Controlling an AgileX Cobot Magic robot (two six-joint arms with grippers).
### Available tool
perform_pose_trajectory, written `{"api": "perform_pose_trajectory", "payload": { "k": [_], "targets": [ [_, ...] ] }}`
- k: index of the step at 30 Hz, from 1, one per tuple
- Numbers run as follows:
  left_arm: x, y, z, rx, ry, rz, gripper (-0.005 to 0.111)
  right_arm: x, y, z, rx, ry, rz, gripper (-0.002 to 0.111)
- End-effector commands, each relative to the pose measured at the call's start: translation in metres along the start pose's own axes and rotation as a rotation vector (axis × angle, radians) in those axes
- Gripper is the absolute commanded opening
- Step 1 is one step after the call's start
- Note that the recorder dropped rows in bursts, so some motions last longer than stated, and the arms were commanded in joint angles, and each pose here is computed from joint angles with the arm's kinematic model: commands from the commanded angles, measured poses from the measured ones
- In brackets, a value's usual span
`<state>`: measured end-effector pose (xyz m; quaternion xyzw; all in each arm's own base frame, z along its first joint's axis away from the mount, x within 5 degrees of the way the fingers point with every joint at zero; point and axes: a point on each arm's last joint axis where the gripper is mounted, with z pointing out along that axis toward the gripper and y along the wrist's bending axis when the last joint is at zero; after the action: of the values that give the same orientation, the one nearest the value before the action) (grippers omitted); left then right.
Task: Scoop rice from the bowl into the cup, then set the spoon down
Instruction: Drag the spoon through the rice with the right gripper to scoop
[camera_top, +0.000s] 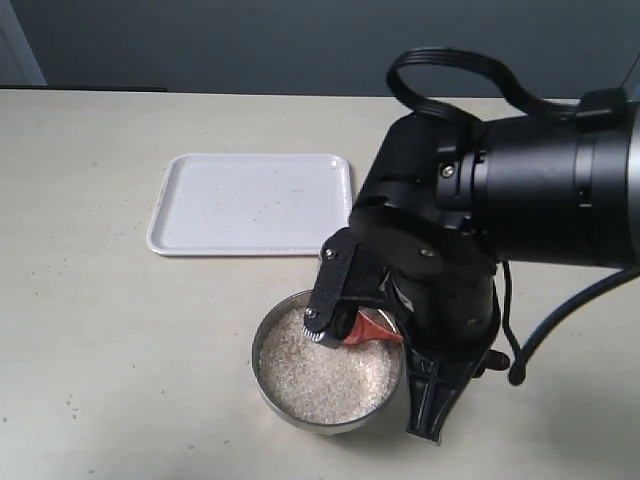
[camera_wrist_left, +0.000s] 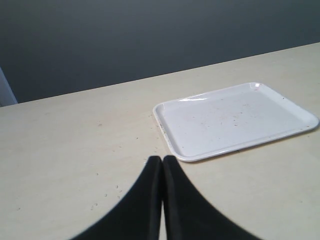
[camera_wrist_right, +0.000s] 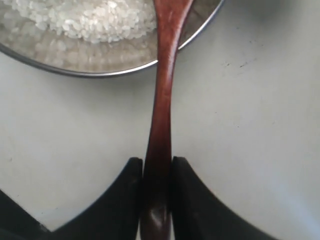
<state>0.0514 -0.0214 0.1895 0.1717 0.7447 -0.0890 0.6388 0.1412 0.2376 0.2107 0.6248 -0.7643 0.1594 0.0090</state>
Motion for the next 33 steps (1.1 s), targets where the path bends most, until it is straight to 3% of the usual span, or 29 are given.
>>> {"api": "perform_pose_trajectory", "payload": {
  "k": [1,21,28,33],
  "targets": [
    [-0.002,0.0,-0.001,-0.002,-0.021,-0.002,0.001,-0.004,0.012,-0.003,0.014,-0.012,-0.055,-0.001],
    [-0.002,0.0,-0.001,-0.002,-0.021,-0.002,0.001,-0.018,0.019,0.018,0.045,0.069,-0.108,-0.001],
    [-0.002,0.0,-0.001,-0.003,-0.021,0.0,0.001,-0.039,0.011,-0.018,0.018,-0.078,-0.071,-0.001],
    [-0.002,0.0,-0.001,-0.003,-0.021,0.0,0.001,-0.04,0.011,-0.02,0.009,-0.087,-0.064,-0.001]
  ]
}}
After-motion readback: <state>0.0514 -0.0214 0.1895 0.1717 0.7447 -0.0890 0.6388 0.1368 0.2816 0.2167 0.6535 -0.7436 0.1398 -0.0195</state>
